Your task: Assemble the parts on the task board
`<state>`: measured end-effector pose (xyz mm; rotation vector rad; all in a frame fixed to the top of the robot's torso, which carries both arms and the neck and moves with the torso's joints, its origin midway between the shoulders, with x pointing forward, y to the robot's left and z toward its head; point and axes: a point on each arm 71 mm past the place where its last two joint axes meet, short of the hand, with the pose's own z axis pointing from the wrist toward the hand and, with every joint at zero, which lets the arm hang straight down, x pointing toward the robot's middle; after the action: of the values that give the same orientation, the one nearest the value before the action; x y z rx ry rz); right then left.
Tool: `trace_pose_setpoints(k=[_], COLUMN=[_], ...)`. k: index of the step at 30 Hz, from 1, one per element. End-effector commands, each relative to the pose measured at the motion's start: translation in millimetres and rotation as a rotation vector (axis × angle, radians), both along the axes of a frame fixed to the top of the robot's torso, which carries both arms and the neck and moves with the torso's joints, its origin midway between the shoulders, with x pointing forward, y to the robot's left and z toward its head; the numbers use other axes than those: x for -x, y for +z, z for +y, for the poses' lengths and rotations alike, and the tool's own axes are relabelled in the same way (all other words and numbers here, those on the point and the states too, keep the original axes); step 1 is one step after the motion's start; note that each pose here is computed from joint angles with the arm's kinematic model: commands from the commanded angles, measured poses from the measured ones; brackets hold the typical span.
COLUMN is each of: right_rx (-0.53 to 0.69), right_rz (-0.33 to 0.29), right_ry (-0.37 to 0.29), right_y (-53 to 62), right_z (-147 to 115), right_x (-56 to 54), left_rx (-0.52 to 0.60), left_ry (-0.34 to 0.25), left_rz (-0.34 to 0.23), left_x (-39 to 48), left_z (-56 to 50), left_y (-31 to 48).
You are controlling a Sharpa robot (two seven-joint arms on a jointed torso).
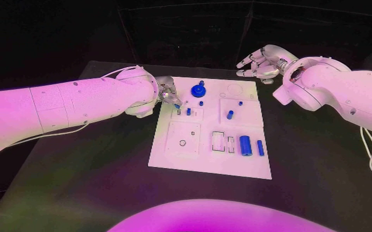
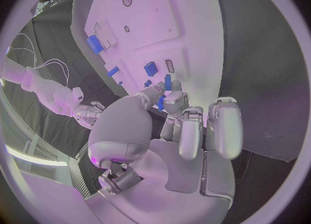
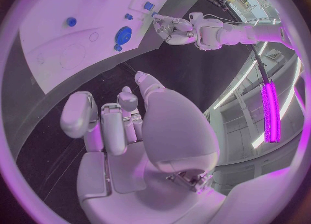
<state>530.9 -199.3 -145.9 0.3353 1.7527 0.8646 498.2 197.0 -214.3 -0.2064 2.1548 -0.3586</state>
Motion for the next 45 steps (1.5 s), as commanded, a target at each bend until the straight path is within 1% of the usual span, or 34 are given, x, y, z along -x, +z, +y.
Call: trace_pose_setpoints(k=[1, 11, 18, 28, 45], right_rx=[-0.001, 0.0, 0.014, 0.017, 0.018], right_rz=[-0.006, -0.008, -0.023, -0.026, -0.026], right_ry=[0.01, 0.01, 0.014, 0.015, 0.016], right_y=[1.4, 1.5, 2.1, 2.2, 2.1], right_z=[1.2, 1.4, 1.8, 1.8, 2.1], right_x=[0.3, 0.5, 0.6, 0.6, 0.4], left_rx=[-0.024, -0.03, -0.038, -0.04, -0.048], left_ry=[-0.015, -0.02, -0.028, -0.036, -0.04], left_rz=[0.013, 0.034, 0.051, 0.059, 0.071], left_x=[1.6, 5.0, 7.4, 9.6, 10.1], left_z=[-1.5, -3.0, -3.7, -5.6, -5.5], left_y=[-2.0, -8.6, -11.3, -12.6, -14.0])
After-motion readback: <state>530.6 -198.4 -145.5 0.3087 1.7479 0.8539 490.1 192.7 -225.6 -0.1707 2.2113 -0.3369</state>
